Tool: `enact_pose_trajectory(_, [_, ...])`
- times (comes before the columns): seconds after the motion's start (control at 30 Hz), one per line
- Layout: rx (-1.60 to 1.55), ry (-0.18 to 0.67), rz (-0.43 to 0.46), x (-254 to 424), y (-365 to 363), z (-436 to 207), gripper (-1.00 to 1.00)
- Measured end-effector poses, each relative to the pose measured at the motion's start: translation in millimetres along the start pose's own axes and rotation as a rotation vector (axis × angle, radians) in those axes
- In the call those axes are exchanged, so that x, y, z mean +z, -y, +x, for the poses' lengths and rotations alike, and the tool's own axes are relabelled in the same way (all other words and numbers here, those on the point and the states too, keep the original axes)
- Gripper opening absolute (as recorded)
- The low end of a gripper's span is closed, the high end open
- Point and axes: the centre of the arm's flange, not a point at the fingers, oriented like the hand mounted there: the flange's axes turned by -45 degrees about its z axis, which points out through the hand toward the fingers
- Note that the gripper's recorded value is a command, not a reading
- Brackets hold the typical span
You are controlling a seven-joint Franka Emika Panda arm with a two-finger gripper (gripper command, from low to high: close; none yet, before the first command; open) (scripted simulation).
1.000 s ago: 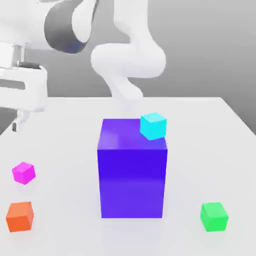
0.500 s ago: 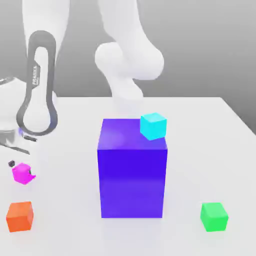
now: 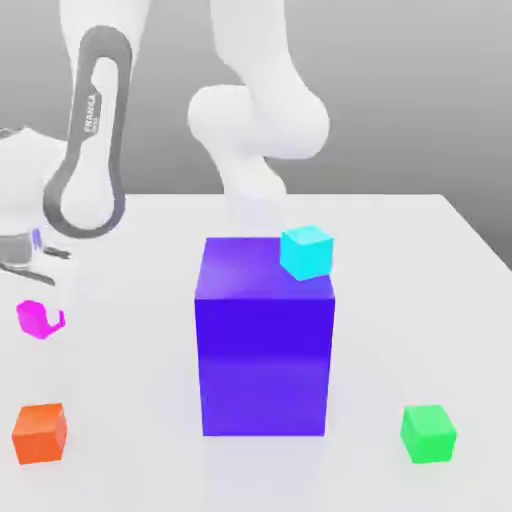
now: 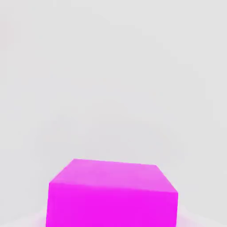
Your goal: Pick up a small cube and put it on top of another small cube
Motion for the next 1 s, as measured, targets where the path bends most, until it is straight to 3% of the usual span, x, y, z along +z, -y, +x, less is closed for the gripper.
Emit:
enact_pose_trajectory(0.2, [-0.138,0.003,0.009,-10,141,57,-1.00])
enact_pose_trajectory(0.37, [-0.265,0.006,0.012,-19,276,61,-1.00])
enact_pose_trajectory(0.53, [-0.414,0.007,0.010,-30,407,19,-1.00])
enact_pose_trajectory(0.7, [-0.616,0.002,0.004,-46,536,-81,-1.00])
enact_pose_trajectory(0.87, [-0.645,-0.004,-0.002,-3,556,-99,-1.00])
enact_pose_trajectory(0.9, [-0.646,-0.003,-0.002,8,555,-100,1.00])
enact_pose_trajectory(1.0, [-0.646,-0.003,-0.002,8,555,-100,1.00])
